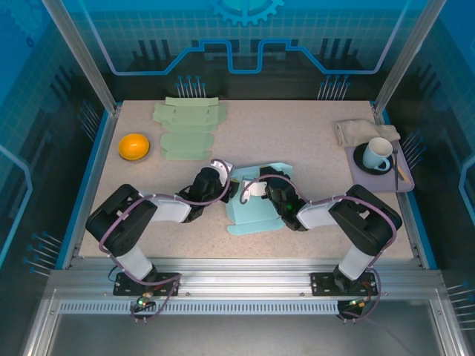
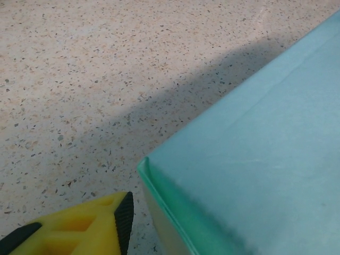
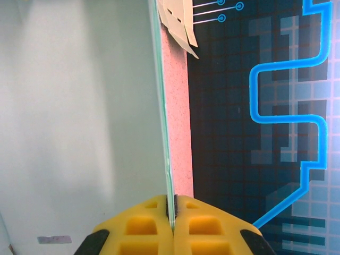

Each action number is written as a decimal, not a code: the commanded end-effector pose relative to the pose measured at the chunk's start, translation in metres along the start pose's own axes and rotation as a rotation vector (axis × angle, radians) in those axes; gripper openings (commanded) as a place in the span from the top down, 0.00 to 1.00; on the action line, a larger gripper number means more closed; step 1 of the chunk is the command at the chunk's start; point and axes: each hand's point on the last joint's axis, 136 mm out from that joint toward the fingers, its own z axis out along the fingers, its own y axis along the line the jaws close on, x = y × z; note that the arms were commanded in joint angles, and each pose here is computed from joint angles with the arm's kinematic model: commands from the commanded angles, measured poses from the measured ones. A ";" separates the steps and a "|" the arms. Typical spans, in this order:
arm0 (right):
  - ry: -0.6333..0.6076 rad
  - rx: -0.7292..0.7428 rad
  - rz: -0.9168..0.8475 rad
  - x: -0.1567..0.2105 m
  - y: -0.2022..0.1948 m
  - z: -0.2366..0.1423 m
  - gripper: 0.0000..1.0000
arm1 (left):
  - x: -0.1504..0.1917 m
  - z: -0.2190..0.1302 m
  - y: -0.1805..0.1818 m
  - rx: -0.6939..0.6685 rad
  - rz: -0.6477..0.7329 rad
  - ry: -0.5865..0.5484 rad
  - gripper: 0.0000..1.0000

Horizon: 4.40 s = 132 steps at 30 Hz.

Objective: Fold the paper box

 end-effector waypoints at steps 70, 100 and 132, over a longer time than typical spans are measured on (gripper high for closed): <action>0.245 -0.828 1.208 0.001 0.019 -0.005 0.49 | 0.032 0.017 0.033 -0.192 0.015 0.028 0.78; 0.325 -0.781 1.196 0.019 0.026 -0.005 0.55 | 0.048 0.024 0.076 -0.431 -0.092 0.117 1.00; 0.301 -0.821 1.152 0.013 0.024 -0.001 0.55 | -0.020 -0.002 0.037 0.002 -0.082 -0.051 0.60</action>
